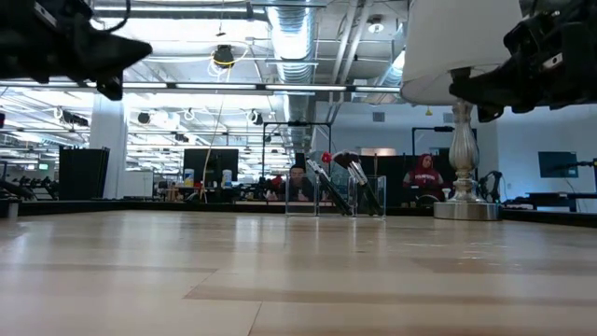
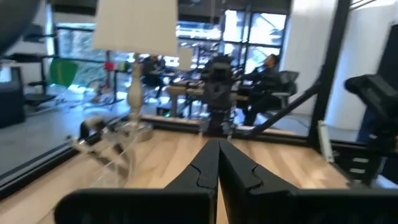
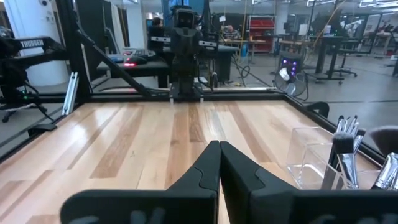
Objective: Put items in baskets/containers
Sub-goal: Return to Home Position
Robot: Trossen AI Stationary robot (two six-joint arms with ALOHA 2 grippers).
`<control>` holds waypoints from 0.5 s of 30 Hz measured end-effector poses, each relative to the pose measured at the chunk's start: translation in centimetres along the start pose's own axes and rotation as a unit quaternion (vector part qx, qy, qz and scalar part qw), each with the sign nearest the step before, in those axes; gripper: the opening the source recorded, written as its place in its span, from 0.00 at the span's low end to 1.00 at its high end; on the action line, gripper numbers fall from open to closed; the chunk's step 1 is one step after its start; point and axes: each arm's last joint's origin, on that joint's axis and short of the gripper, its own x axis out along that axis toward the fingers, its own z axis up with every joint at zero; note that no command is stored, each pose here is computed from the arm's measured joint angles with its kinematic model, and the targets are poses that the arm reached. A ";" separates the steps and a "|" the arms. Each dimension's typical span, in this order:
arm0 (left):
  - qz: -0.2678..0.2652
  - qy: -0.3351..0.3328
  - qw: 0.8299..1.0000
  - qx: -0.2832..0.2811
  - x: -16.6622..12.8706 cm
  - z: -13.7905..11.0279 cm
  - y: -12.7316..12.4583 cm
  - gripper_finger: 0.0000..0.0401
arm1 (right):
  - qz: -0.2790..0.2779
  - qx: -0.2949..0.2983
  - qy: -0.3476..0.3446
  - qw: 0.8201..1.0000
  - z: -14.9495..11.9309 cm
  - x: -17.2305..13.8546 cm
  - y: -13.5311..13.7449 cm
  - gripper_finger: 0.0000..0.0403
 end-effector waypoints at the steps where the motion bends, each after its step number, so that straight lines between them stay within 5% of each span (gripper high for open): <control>1: 0.006 0.004 1.000 -0.001 0.0 -0.1 0.1 0.01 | 0.000 -0.001 0.002 1.000 0.0 0.0 0.0 0.00; 15: 0.002 0.042 0.999 -0.020 -0.2 -0.1 0.9 0.01 | -0.026 0.001 -0.021 0.999 0.4 -0.8 -0.2 0.00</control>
